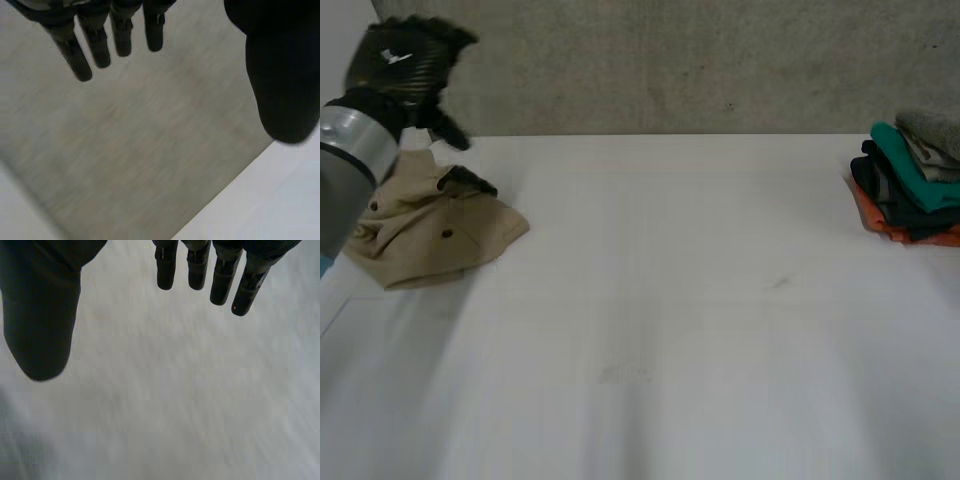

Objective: Fold the laundry.

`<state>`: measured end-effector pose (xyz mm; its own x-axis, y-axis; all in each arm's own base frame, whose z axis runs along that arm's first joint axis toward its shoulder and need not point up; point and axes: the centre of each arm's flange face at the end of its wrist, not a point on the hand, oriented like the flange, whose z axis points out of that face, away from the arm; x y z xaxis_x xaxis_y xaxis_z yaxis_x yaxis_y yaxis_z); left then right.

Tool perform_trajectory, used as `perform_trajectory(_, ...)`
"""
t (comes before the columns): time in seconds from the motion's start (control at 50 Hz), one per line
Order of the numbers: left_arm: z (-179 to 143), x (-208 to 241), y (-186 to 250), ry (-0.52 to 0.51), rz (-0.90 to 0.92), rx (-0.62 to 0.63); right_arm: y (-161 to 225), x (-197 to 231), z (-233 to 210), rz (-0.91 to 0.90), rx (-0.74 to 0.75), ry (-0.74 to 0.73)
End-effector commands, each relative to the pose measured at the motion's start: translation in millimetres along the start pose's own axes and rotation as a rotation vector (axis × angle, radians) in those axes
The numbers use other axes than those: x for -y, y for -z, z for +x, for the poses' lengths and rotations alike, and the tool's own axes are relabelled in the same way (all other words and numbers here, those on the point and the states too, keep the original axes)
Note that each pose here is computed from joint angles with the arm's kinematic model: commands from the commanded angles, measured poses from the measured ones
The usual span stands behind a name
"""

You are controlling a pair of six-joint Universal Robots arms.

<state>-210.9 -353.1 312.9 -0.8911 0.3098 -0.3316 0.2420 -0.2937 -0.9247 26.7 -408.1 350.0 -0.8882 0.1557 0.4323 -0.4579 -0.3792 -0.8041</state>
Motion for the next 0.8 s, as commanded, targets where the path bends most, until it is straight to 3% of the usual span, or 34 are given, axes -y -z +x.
perform_trajectory(0.02, -52.0, -106.0, -26.1, -0.174, -0.22, 0.076, 61.3, 58.3, -118.8, 0.237, 0.349, -0.226)
perform_trajectory(0.12, -53.6, -190.0, -25.1, -0.316, -0.403, -0.042, 121.6, 55.7, -183.6, 0.165, 0.559, -0.291)
perform_trajectory(0.2, -50.9, -222.2, -24.6, -0.388, -0.457, -0.089, 149.4, 35.8, -204.9, 0.058, 0.637, -0.293)
perform_trajectory(0.42, -37.0, -216.6, -37.0, -0.335, -0.404, -0.093, 161.4, 9.8, -205.2, -0.082, 0.663, -0.228)
perform_trajectory(0.5, -4.3, -159.9, -44.5, -0.36, -0.249, -0.112, 153.6, 2.0, -192.2, -0.109, 0.619, -0.217)
perform_trajectory(0.58, 29.9, -96.3, -29.3, -0.3, -0.105, -0.145, 150.5, 8.5, -186.9, -0.087, 0.603, -0.212)
perform_trajectory(0.66, 94.9, -37.4, 2.9, -0.182, 0.028, -0.269, 143.4, 12.1, -176.3, -0.08, 0.552, -0.203)
perform_trajectory(0.68, 123.7, -23.4, 19.9, -0.135, 0.053, -0.339, 141.5, 11.6, -173.1, -0.087, 0.53, -0.199)
perform_trajectory(0.8, 226.7, -13.3, 85.0, -0.036, 0.055, -0.618, 137.5, 12.4, -165.9, -0.104, 0.464, -0.186)
